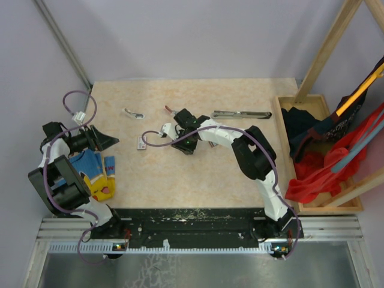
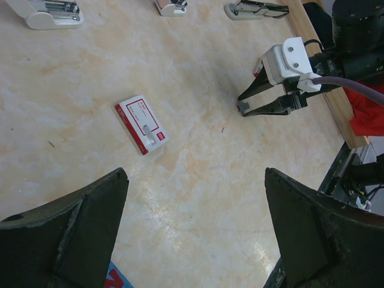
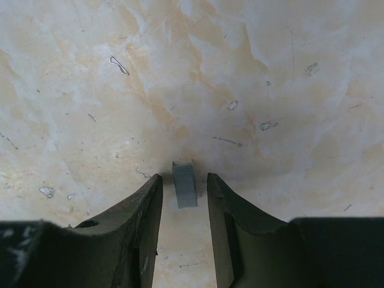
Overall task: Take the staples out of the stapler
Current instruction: Pick up the staple from the center of the board.
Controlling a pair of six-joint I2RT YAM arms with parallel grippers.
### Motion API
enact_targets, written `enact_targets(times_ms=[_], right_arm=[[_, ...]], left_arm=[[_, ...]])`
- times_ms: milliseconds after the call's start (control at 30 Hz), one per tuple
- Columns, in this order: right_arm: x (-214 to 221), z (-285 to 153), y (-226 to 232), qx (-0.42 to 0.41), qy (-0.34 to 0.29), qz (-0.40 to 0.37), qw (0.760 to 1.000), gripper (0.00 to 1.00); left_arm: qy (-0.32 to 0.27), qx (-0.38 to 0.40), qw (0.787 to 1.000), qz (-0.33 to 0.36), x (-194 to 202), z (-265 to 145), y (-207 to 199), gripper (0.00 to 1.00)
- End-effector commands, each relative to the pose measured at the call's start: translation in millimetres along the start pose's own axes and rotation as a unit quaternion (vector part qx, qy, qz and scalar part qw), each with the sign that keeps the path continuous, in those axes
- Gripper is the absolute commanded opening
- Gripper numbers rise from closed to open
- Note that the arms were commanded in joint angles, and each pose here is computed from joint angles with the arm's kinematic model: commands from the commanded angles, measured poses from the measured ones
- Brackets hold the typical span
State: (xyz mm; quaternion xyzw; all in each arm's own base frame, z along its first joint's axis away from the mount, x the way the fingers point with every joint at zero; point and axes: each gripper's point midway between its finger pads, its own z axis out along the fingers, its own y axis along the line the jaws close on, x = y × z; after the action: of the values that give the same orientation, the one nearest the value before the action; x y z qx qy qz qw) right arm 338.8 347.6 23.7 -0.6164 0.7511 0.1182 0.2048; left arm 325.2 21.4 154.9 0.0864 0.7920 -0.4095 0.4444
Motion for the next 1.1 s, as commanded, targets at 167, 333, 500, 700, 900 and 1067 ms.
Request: enact_targets(times_ms=[167,333,500,700,900,1067], right_arm=[[3.5,10.2,2.4,0.003,0.013,-0.013,1.0,0.3],[5.6,6.3,3.3,0.007,0.015,-0.007,1.0,0.23],[5.7,-1.2,-1.5,0.028,0.013,0.001,1.0,0.18],[5.3,-6.0,-2.3,0.034,0.011,0.008,0.999,0.18],[-3.1,-20.4,-8.6,0.058,-0.003,0.021,0.998,0.16],[-8.1,-38.6,-20.5,0.085,-0.02,0.051,0.995,0.15]], left_arm=[[-0.008,0.008,1.0,0.009,-6.2,-2.0,-1.2,1.0],[-0.009,0.009,1.0,0.009,-6.1,-1.9,-1.1,1.0],[-0.008,0.009,1.0,0.008,-5.8,-1.9,-1.3,1.0],[-0.008,0.009,1.0,0.009,-6.0,-2.0,-1.7,1.0],[-0.009,0.009,1.0,0.01,-6.2,-2.1,-2.0,1.0],[-0.008,0.01,1.0,0.009,-6.0,-2.0,-1.7,1.0]])
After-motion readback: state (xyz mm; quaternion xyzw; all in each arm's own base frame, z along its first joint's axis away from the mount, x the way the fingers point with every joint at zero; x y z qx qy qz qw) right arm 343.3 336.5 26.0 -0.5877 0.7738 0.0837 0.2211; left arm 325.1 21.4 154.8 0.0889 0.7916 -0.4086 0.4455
